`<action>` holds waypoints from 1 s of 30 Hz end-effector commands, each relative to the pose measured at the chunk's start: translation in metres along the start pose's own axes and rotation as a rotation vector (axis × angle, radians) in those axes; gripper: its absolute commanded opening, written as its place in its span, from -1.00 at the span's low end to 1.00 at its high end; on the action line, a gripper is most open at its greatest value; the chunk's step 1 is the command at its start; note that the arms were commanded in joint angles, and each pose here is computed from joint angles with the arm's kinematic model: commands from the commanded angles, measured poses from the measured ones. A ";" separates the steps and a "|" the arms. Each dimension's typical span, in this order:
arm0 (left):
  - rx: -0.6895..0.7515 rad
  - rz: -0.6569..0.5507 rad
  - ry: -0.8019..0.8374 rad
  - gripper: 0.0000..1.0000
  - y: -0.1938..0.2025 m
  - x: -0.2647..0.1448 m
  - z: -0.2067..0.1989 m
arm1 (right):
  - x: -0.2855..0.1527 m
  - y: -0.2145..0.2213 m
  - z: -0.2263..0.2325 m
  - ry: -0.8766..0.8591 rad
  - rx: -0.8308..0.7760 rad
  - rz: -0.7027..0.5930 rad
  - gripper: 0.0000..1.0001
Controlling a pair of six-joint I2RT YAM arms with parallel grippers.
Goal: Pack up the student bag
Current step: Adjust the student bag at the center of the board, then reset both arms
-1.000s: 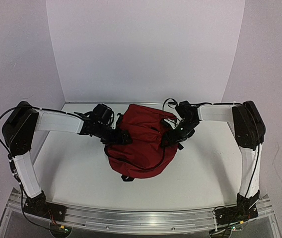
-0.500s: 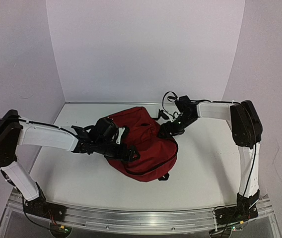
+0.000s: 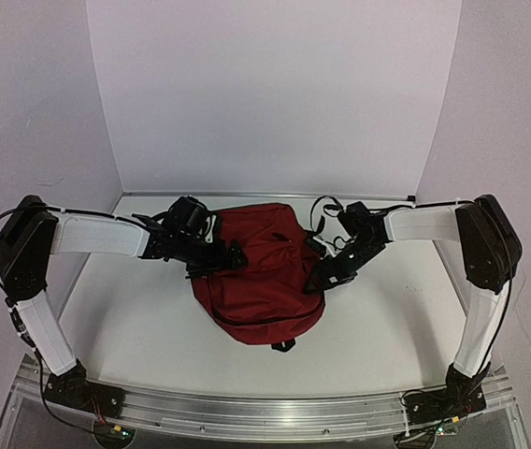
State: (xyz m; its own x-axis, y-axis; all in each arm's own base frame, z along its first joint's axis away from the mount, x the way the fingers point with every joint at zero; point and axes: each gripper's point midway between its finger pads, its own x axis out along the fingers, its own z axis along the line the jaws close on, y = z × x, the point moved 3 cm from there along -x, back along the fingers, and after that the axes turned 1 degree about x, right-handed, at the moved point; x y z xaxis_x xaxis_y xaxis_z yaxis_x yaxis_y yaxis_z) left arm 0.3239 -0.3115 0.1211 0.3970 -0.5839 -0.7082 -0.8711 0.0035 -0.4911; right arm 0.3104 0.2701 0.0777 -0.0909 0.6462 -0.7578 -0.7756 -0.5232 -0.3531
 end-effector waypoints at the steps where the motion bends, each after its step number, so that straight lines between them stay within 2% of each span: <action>1: 0.031 0.016 -0.012 0.99 -0.023 0.020 0.006 | 0.007 0.008 0.043 -0.073 -0.106 0.041 0.80; 4: 0.017 0.017 -0.005 0.99 -0.038 0.022 0.010 | 0.013 0.010 0.056 -0.070 -0.146 0.062 0.80; 8: 0.033 -0.007 0.004 0.99 -0.046 0.004 0.002 | -0.007 -0.006 0.054 0.007 -0.178 0.014 0.83; 12: 0.050 -0.058 -0.026 0.99 -0.051 -0.035 -0.002 | -0.065 -0.040 0.053 0.104 -0.204 -0.141 0.95; 15: 0.061 -0.111 -0.082 0.99 -0.059 -0.069 0.000 | -0.119 -0.065 0.058 0.241 -0.262 -0.276 0.97; 18: 0.031 -0.155 -0.141 0.99 -0.070 -0.104 0.015 | -0.164 -0.075 0.068 0.379 -0.317 -0.383 0.97; 21: 0.001 -0.217 -0.191 0.99 -0.078 -0.141 0.028 | -0.194 -0.076 0.064 0.483 -0.292 -0.466 0.97; 26: -0.058 -0.316 -0.309 0.99 -0.068 -0.191 0.051 | -0.201 -0.047 0.032 0.587 -0.191 -0.489 0.97; 30: -0.133 -0.315 -0.355 0.99 -0.037 -0.191 0.073 | -0.177 -0.013 0.000 0.604 -0.141 -0.401 0.97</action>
State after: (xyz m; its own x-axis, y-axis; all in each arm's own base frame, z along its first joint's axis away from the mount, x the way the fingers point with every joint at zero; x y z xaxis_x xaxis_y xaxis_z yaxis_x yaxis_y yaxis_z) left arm 0.3230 -0.1656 0.2732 0.7254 -0.3385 -0.5994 -0.6793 -0.2113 -0.7028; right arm 0.3368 0.1851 0.2667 0.5963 0.5070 -0.6224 -0.4944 -0.3789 -0.7823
